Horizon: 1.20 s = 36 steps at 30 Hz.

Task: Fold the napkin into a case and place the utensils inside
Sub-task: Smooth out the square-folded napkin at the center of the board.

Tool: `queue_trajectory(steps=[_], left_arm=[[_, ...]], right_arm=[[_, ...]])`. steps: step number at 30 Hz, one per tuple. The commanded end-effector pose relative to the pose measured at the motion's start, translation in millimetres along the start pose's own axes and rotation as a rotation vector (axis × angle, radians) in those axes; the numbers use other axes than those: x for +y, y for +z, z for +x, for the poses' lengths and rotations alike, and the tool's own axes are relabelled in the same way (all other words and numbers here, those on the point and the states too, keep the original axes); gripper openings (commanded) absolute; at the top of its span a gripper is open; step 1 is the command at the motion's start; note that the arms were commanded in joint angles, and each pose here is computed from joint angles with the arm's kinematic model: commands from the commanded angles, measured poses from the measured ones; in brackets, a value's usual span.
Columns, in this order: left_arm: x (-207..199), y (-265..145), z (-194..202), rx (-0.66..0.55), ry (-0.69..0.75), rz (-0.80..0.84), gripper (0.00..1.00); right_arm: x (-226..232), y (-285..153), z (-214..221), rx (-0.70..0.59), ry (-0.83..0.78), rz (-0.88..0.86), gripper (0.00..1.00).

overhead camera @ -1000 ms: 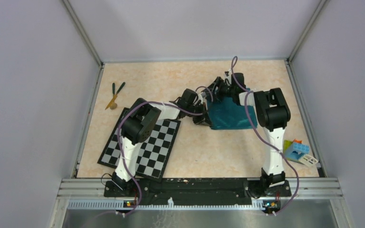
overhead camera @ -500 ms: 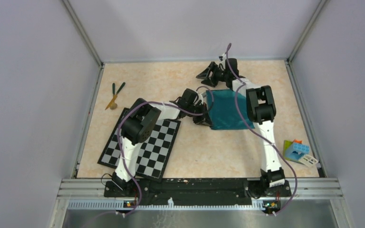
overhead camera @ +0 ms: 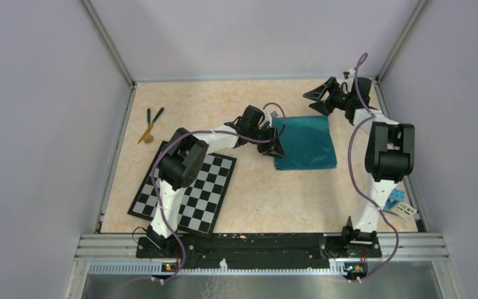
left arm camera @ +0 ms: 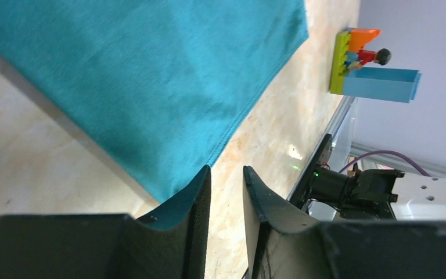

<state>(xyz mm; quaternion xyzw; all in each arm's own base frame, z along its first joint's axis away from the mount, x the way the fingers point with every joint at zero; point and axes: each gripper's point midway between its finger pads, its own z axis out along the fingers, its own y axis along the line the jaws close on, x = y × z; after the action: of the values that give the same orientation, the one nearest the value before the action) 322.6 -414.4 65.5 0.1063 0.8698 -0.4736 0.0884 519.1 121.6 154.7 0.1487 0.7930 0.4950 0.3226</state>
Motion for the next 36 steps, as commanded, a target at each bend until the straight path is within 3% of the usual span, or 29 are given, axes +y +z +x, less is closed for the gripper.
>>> queue_trajectory(steps=[1,11,22,28,32,36], left_arm=[[-17,6,-12,-0.002,0.019,0.069,0.29],[46,26,20,0.042,-0.05,-0.06,0.15],[88,18,48,0.069,-0.114,-0.141,0.11],[95,12,52,0.074,-0.117,-0.156,0.11],[89,7,52,0.077,-0.096,-0.159,0.11],[70,0,48,0.072,-0.068,-0.133,0.13]], right_arm=[[-18,-15,13,0.0,-0.003,-0.025,0.72],[-87,-18,7,-0.047,0.026,0.044,0.72],[-169,-3,-7,-0.087,0.06,0.196,0.72],[-175,0,-33,-0.105,0.073,0.204,0.72],[-152,-5,-46,-0.077,0.053,0.22,0.72],[-117,-52,-55,-0.101,-0.045,0.458,0.72]])
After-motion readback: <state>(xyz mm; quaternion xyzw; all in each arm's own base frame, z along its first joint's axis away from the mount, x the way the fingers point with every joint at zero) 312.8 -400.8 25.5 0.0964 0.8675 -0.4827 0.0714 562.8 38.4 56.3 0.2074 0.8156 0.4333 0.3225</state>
